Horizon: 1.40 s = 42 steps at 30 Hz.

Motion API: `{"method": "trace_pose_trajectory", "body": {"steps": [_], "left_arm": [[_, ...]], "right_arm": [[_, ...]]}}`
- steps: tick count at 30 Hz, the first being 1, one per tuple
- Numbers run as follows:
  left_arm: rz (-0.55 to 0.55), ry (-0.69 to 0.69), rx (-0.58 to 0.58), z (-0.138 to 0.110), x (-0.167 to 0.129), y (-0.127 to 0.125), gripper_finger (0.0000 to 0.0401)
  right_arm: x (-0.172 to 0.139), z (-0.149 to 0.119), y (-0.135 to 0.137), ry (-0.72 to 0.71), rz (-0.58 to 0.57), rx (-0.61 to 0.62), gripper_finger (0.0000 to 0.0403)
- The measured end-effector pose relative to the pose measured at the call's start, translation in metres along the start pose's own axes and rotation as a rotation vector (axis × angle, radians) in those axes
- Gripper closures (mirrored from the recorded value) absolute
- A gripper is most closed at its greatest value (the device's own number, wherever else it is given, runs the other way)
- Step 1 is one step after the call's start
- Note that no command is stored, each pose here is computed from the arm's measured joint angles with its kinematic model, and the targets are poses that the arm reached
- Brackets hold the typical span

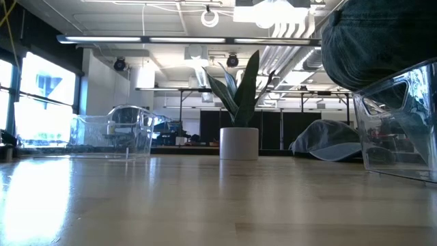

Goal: Pick & Place hat
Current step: Put the left gray cap into the left transparent bin

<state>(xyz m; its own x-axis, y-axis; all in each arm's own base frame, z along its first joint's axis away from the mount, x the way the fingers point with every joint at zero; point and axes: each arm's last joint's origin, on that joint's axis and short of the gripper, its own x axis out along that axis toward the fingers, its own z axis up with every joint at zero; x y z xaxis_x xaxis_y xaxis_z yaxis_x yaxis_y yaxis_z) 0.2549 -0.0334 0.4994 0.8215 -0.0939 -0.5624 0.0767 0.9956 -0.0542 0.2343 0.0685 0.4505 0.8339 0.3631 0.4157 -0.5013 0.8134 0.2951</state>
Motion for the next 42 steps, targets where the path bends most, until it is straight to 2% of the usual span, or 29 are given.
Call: {"method": "trace_pose_trajectory", "body": {"steps": [2,5,8,11,16,19,21,23,26,28,35,39,42], "left_arm": [[0.013,0.076,-0.008,-0.008,0.005,0.003,0.0281],[0.056,0.133,-0.028,-0.017,0.023,0.009,0.0249],[0.032,0.100,-0.034,-0.025,0.041,0.009,0.0240],[-0.060,-0.025,-0.029,-0.032,0.058,0.005,0.0244],[-0.208,-0.307,-0.033,-0.037,0.103,-0.001,0.0255],[-0.230,-0.533,-0.027,-0.030,0.115,-0.002,0.0258],[-0.166,-0.621,-0.035,-0.027,0.128,0.000,0.0259],[-0.061,-0.629,-0.066,-0.030,0.140,0.003,0.0259],[0.084,-0.737,-0.089,-0.022,0.146,0.009,0.0259],[0.096,-0.763,-0.076,-0.021,0.147,0.011,0.0259],[-0.069,-0.944,-0.007,-0.012,0.147,0.006,0.0259],[-0.285,-1.121,0.082,-0.002,0.127,-0.001,0.0259],[-0.426,-1.176,0.120,0.001,0.115,-0.005,0.0259]], "right_arm": [[-0.002,0.009,0.008,-0.019,0.040,-0.050,0.0397],[-0.005,0.018,0.018,-0.051,0.109,-0.095,0.0392],[-0.007,0.022,0.025,-0.091,0.160,-0.142,0.0397],[-0.008,0.027,0.029,-0.143,0.214,-0.191,0.0397],[-0.010,0.033,0.032,-0.215,0.226,-0.209,0.0398],[-0.011,0.036,0.033,-0.253,0.232,-0.235,0.0398],[-0.011,0.038,0.033,-0.267,0.236,-0.238,0.0395],[-0.011,0.038,0.034,-0.274,0.238,-0.236,0.0397],[-0.011,0.038,0.034,-0.273,0.237,-0.234,0.0399],[-0.011,0.038,0.034,-0.275,0.233,-0.228,0.0397],[-0.011,0.038,0.034,-0.271,0.237,-0.204,0.0398],[-0.011,0.036,0.033,-0.249,0.235,-0.174,0.0397],[-0.009,0.032,0.032,-0.196,0.231,-0.137,0.0400]]}}
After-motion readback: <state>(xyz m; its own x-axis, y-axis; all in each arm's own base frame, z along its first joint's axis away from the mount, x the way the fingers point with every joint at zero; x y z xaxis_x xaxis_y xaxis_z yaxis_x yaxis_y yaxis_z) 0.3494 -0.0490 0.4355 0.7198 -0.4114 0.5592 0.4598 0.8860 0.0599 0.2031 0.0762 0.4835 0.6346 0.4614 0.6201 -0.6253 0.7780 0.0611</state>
